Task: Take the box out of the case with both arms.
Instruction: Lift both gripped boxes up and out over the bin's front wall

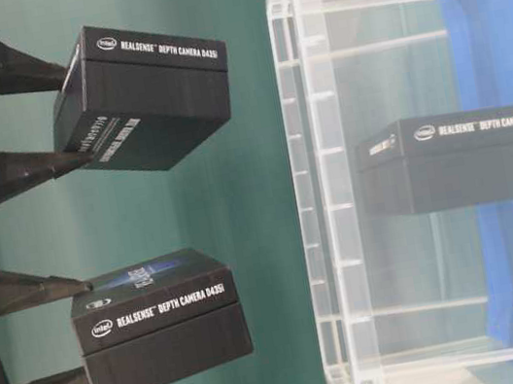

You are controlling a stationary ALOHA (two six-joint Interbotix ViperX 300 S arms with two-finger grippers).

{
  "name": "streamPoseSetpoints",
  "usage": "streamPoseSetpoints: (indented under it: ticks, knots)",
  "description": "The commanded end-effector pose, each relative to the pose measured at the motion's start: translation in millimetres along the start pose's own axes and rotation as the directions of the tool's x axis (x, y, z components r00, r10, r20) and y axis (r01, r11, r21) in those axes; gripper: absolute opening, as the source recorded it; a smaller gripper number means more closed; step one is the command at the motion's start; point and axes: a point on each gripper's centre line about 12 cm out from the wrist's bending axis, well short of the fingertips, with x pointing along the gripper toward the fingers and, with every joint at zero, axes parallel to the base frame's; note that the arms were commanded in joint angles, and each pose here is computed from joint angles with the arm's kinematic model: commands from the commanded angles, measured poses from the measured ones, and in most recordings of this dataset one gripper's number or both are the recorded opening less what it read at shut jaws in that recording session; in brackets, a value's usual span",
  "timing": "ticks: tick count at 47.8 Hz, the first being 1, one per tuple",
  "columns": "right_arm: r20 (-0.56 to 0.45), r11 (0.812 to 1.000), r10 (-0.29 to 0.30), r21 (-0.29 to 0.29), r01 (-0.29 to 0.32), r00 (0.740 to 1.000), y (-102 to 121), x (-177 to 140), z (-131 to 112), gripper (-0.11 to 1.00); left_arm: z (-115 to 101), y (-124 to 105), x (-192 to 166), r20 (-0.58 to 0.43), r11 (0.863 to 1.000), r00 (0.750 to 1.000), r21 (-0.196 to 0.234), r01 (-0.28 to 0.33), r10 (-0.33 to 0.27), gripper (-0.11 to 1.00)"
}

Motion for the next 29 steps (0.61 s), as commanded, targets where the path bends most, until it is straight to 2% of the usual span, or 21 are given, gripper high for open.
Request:
streamPoseSetpoints:
  ticks: [1, 10, 17, 29]
  knots:
    - [0.015, 0.999, 0.048, 0.004, -0.048, 0.999, -1.1, -18.6, -1.0, 0.65, -2.1, 2.7, -16.2, 0.018, 0.999, 0.999, 0.005, 0.036, -0.036, 0.63]
    - [-0.001, 0.999, 0.043, 0.01, -0.043, 0.999, 2.2, -21.7, -17.6, 0.65, -15.2, 1.3, -16.9, -0.001, 1.0, 1.0, 0.028, 0.013, -0.013, 0.63]
    - [-0.017, 0.999, 0.036, -0.002, -0.036, 0.999, 4.8, -25.3, -36.0, 0.65, -33.3, -4.6, -18.9, -0.013, 0.999, 1.0, 0.05, 0.019, -0.018, 0.63]
    - [-0.049, 0.999, 0.031, -0.036, -0.033, 0.998, 8.6, -35.5, -78.5, 0.65, -75.7, -14.6, -21.6, -0.043, 0.999, 0.999, 0.031, 0.015, -0.014, 0.63]
